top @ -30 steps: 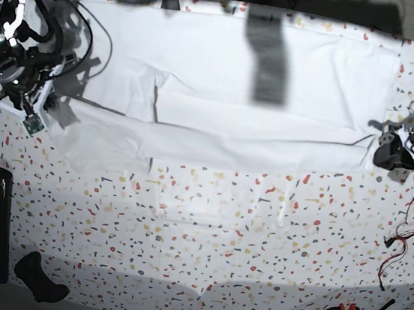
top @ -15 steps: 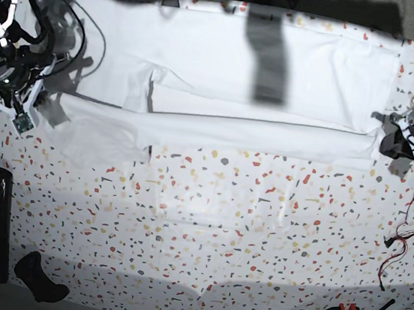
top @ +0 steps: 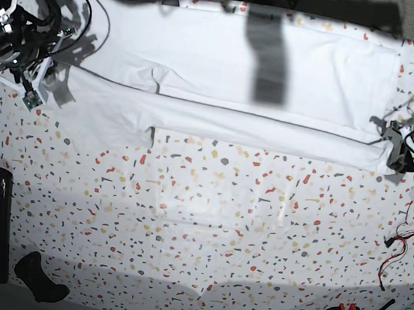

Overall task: Fold the T-shirt properly
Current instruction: 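Pull the grasped side edges apart to stretch the shirt flat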

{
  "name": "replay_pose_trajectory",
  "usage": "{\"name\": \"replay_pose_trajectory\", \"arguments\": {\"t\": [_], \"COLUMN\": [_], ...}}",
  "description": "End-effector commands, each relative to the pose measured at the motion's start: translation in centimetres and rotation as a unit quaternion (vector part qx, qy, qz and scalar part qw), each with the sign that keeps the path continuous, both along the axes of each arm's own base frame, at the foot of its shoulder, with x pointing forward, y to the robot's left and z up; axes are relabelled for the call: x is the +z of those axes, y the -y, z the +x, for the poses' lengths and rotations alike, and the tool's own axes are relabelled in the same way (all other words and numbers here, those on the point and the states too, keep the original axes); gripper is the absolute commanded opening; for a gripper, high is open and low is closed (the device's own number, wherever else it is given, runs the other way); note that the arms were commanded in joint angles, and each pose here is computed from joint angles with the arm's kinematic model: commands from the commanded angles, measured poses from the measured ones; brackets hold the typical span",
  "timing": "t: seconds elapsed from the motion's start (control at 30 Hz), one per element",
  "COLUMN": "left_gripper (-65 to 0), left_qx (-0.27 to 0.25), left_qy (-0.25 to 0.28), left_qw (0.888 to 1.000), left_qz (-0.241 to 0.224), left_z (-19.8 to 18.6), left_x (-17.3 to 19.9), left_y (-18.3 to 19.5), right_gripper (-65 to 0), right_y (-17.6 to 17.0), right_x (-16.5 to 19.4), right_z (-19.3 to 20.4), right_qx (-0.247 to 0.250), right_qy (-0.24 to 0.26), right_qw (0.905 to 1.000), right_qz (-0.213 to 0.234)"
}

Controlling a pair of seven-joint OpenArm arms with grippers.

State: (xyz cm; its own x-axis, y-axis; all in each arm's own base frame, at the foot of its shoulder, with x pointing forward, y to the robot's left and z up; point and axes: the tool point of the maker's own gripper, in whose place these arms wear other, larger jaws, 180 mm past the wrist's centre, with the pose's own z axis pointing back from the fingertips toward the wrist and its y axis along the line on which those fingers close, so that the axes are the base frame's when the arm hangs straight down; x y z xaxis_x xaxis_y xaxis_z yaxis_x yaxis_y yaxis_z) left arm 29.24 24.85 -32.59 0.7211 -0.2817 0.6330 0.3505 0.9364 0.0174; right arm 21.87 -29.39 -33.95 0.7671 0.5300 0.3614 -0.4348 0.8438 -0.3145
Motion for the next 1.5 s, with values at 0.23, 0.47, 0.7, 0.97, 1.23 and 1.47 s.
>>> {"name": "replay_pose_trajectory", "arguments": {"t": [0.23,0.47,0.7,0.97,1.23,1.47], "left_gripper": [-65.0,-65.0,-65.0,-65.0,-65.0,-65.0], "left_qx": [0.0,0.0,0.001,0.009,0.034,0.036], "left_qy": [-0.031,-0.047,-0.049,-0.052,-0.05,-0.051], "left_qw": [0.999,0.999,0.999,0.998,0.998,0.998], "left_qz": [0.016,0.016,0.021,0.02,-0.012,-0.028], "left_z": [-2.5,-3.6,-3.7,-3.7,-3.7,-3.8], "left_x": [-1.5,-2.3,-2.4,-2.5,-3.1,-3.5], "left_y": [-0.8,-0.7,-0.9,-1.0,0.3,1.3], "right_gripper": [-65.0,-65.0,-65.0,-65.0,-65.0,-65.0], "right_y": [0.2,0.7,0.8,0.8,0.3,0.4], "right_x": [0.9,0.6,0.5,-0.1,0.1,0.0], "right_z": [0.5,-0.3,-0.4,-1.4,-0.9,-1.0], "right_qx": [0.003,-0.006,-0.007,-0.007,0.0,-0.001], "right_qy": [0.011,-0.011,-0.016,-0.03,-0.012,-0.015], "right_qw": [0.9999,0.9998,0.9997,0.9994,0.9999,0.9999], "right_qz": [-0.004,-0.014,-0.016,-0.016,-0.006,-0.008]}}
